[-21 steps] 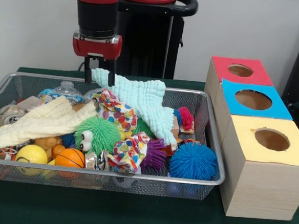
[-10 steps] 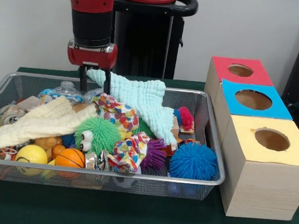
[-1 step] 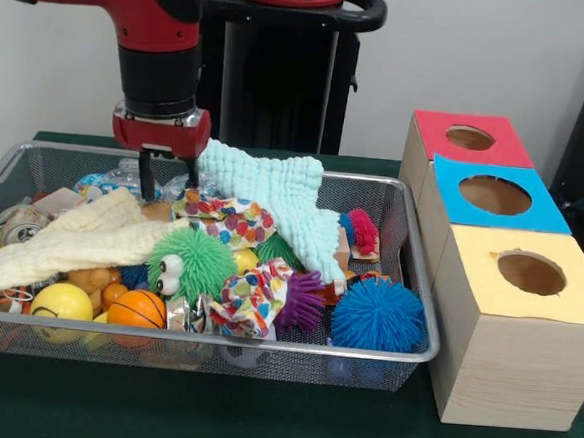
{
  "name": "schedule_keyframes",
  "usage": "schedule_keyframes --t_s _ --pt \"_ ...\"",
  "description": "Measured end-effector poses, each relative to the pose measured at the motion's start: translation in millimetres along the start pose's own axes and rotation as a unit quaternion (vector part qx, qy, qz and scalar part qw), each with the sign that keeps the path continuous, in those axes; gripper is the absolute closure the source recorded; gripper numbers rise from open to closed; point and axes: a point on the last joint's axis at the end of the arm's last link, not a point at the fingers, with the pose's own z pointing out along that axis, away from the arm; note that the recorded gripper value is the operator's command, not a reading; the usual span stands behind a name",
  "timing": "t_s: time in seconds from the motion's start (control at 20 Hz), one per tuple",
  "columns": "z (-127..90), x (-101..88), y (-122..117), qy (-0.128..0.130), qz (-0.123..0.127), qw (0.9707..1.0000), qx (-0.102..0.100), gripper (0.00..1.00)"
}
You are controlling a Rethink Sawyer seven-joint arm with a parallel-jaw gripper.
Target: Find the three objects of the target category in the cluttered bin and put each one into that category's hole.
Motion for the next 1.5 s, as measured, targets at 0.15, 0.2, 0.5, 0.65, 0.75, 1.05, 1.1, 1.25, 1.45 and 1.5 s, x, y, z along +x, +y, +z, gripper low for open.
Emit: schedule_keyframes --t_s 0.15,0.2,0.5,0.65,0.75,1.05,1.1,1.25,1.45,1.5 --pt "3 -2.5 -2 -0.001 0.002 1.0000 0.000 0.00" --pt "4 -2.7 -2 -0.002 0.000 1.0000 0.000 0.00" --pt "10 -1.7 -4 -0.001 -0.006 1.0000 0.001 0.00" --pt "13 -0.5 -3 0.001 -0.005 1.0000 0.000 0.00" --pt "14 -0.4 -4 0.001 -0.005 1.0000 -0.001 0.00" --pt "15 -0.8 -4 0.002 -0.004 1.0000 -0.001 0.00" --pt "15 -0.9 -4 0.001 -0.004 1.0000 -0.001 0.00" --pt "9 -5.6 -3 -0.005 -0.008 0.9999 0.003 0.00" --pt "-6 -17.7 0 -0.020 -0.018 0.9995 0.015 0.00" --pt "-9 -20.1 0 -0.024 -0.020 0.9994 0.017 0.00"
